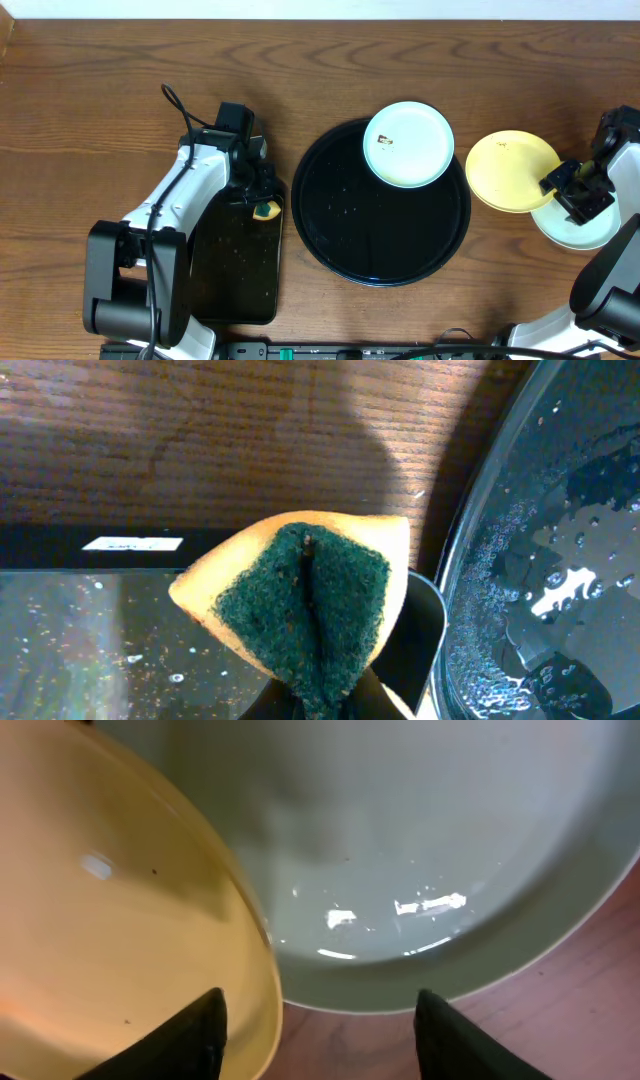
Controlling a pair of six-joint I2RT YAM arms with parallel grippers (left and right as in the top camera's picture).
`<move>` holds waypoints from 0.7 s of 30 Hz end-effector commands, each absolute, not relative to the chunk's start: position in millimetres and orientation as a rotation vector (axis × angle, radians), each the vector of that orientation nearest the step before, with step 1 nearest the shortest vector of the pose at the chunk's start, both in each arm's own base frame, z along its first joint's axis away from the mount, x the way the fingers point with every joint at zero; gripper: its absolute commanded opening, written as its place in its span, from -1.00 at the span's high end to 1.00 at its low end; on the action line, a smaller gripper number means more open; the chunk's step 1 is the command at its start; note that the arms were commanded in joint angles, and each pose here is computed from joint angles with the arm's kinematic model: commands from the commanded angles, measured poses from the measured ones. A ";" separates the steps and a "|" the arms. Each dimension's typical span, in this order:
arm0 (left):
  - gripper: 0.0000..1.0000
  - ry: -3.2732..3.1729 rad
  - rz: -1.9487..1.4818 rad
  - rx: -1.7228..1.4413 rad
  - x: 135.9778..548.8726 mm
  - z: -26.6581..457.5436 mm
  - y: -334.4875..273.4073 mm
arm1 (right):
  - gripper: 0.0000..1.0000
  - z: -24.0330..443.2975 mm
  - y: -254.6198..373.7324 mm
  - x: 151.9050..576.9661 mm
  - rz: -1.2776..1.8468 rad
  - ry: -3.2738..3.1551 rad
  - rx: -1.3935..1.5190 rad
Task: Clean dirty plates on tray and stack at the side
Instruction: 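Lower the yellow plate onto the pale green plate and release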
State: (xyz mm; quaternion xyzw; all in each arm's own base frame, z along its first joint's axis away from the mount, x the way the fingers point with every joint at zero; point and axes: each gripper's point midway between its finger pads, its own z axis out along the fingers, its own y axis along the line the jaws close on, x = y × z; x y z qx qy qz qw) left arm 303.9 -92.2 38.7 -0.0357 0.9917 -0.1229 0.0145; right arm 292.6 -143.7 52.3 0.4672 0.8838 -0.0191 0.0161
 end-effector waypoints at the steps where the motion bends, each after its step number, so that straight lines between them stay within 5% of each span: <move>1: 0.85 3.095 -0.406 -0.099 300.6 37.0 -94.0 | -0.12 50.2 -139.8 296.1 -0.028 2.742 1.441; 12: 0.85 3.097 -0.413 -0.099 300.2 37.2 -94.7 | 0.10 26.9 -127.8 296.0 0.014 2.745 1.408; 17: 0.85 3.095 -0.446 -0.097 299.9 38.1 -98.2 | 0.91 25.2 -127.7 296.3 0.015 2.742 1.405; 21: 0.85 3.095 -0.446 -0.097 299.9 38.2 -98.2 | 0.97 25.2 -127.8 296.2 0.013 2.742 1.405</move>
